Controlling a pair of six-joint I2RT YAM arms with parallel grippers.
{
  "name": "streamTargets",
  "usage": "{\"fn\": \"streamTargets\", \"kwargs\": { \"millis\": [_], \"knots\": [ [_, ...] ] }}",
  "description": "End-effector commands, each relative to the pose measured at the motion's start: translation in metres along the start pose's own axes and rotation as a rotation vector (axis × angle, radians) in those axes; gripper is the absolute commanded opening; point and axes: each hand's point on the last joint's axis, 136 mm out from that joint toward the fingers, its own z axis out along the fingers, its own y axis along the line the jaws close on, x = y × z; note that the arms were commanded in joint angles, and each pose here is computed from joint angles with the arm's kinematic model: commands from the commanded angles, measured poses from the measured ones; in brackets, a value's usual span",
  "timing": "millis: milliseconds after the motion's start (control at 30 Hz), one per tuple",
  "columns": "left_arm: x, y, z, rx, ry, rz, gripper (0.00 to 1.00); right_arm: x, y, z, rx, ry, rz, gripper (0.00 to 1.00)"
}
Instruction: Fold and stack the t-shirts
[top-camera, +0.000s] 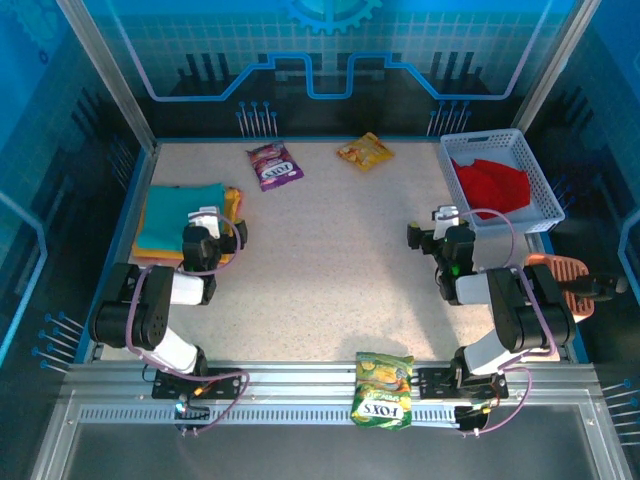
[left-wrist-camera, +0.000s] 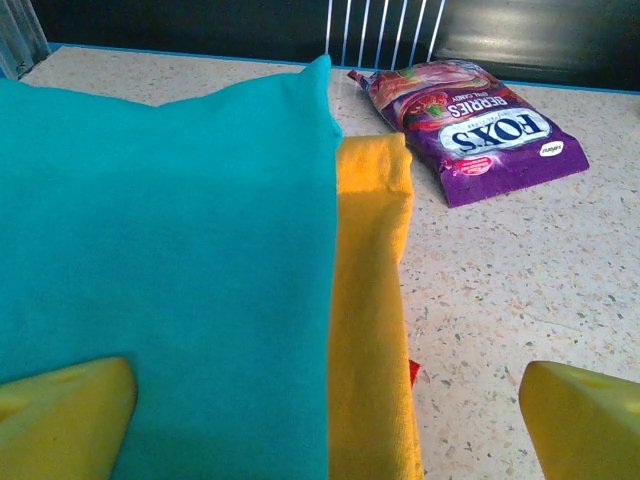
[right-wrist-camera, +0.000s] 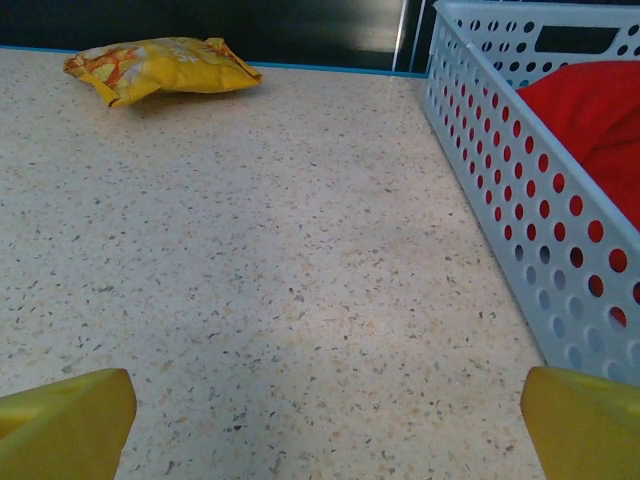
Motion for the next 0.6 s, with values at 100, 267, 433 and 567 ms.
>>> {"fn": "streamTargets", "kwargs": {
  "millis": [100,267,433,567],
  "knots": [
    [-0.0061,-0.0065,0.0019,0.029,-0.005,0.008,0.99,-0.0097,-0.002,0.0021,0.024,-0.029,-0.022,1.0],
    [-0.006,-0.0068,0.002,0.03,-0.005,0.008,0.99,-0.0097,-0.0006,0.0022,0.016,-0.029,-0.025,1.0],
    [-0.0062,-0.0067,0.0019,0.03,-0.006,0.008,0.99,-0.0098,-0.0005,0.0023,0.016,-0.029,-0.025,1.0],
    [-0.0059,-0.0067,0.0019,0.03,-0.005,0.008,0.99,-0.0098,-0.0013,0.0021,0.019,-0.03,-0.026,0.99]
  ]
}}
